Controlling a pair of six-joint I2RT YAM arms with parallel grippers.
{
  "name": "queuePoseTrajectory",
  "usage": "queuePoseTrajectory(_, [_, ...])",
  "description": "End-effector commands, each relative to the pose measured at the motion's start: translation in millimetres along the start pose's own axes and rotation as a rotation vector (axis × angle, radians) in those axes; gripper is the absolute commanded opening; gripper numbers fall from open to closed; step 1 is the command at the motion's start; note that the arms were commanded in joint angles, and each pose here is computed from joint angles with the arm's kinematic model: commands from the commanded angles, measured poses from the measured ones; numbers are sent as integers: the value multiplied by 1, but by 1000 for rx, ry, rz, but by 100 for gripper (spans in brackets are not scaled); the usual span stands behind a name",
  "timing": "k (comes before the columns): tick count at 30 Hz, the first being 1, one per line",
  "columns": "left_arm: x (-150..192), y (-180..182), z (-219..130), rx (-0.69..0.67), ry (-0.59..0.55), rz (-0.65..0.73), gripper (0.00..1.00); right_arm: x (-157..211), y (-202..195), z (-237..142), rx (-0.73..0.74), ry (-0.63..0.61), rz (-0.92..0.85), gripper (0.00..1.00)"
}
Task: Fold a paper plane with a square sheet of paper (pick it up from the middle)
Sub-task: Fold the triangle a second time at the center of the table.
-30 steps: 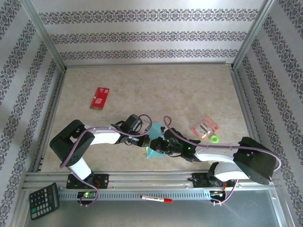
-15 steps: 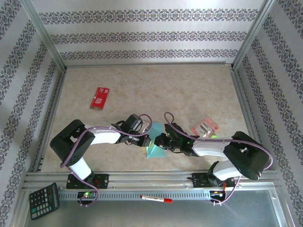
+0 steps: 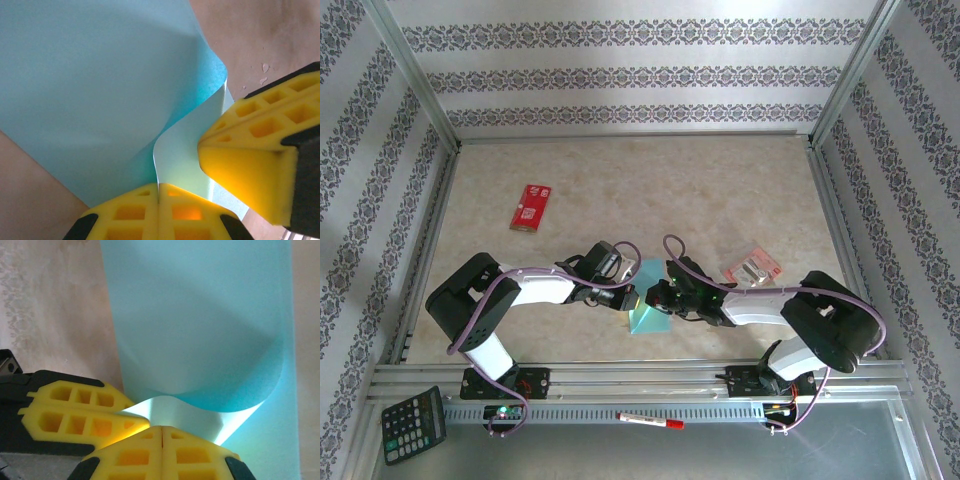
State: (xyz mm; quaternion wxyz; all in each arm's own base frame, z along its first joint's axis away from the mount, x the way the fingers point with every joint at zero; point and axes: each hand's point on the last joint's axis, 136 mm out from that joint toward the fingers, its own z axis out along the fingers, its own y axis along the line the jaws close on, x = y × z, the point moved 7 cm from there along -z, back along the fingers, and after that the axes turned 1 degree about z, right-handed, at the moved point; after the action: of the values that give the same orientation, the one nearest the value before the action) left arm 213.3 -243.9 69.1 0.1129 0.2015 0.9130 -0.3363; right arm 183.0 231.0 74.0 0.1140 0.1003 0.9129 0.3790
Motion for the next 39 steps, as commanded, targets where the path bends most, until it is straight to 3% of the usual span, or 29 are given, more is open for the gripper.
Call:
queuePoseTrajectory(1, [21,27,7,-138,88,-47,0,0,-5,1,12,11,-7,0])
queuePoseTrajectory(23, [13,22,6,-115,63,-51,2,9,-35,0,90,35,15,0])
queuePoseTrajectory(30, [-3,5,-13,-96,-2,-48,17,12,-41,0,108,38,24,0])
queuePoseTrajectory(35, [-1,-8,-35,-75,-60,-78,34,12,-42,0,114,33,37,0])
queuePoseTrajectory(39, [13,-23,-47,-45,-65,-89,31,11,-42,0,115,24,48,0])
